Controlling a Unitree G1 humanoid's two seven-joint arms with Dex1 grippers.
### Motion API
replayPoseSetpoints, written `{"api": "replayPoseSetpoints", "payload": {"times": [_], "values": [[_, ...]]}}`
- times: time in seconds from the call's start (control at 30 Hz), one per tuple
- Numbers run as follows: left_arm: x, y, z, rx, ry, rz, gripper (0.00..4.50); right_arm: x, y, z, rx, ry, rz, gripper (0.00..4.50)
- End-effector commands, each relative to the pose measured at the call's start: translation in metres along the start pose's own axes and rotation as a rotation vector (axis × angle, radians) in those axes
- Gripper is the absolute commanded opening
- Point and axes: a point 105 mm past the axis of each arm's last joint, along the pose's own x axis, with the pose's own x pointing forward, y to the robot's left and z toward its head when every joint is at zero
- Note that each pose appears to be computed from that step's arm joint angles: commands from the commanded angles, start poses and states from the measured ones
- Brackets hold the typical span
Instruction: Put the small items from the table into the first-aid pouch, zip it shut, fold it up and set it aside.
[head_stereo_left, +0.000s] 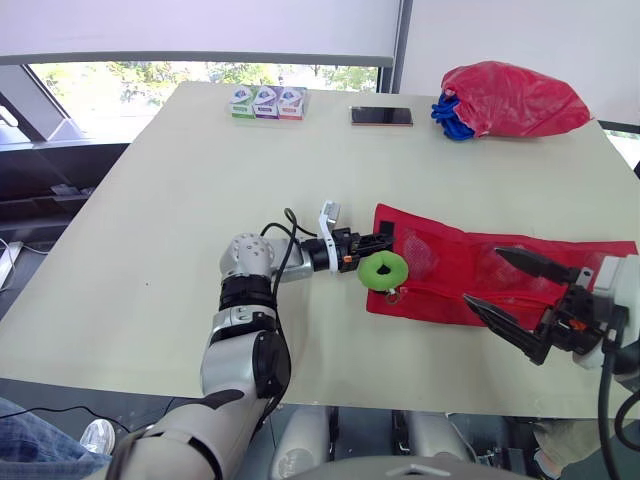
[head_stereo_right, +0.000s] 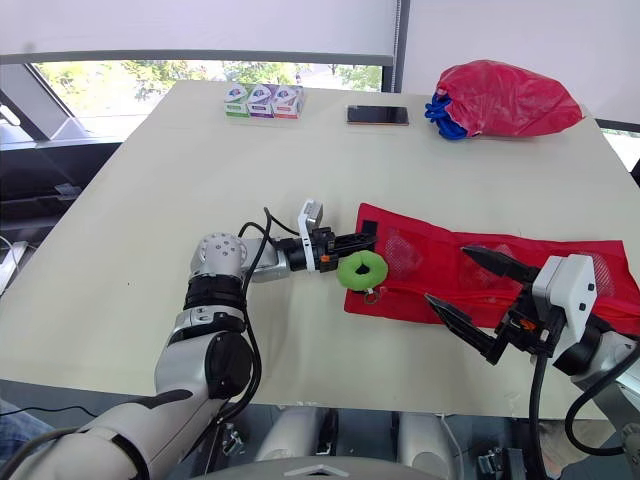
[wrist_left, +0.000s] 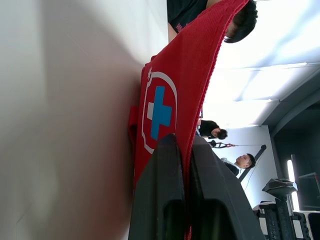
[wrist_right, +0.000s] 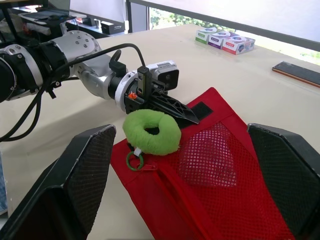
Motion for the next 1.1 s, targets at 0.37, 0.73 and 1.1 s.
{"api": "replayPoseSetpoints", "payload": {"times": [0.37, 0.73, 1.1], "values": [[0.001, -0.01, 0.002, 0.057, 0.001, -0.021, 0.02, 0.062, 0.023, -0.009, -0.033, -0.011, 0.144, 4.5], [0.002, -0.008, 0.004, 0.063, -0.005, -0.009, 0.02, 0.116, 0.046, -0.055, -0.115, 0.193, 0.391, 4.5], [0.002, -0.009, 0.002, 0.055, -0.012, -0.02, 0.01, 0.122, 0.028, -0.085, -0.159, 0.343, 0.286, 4.25]]}}
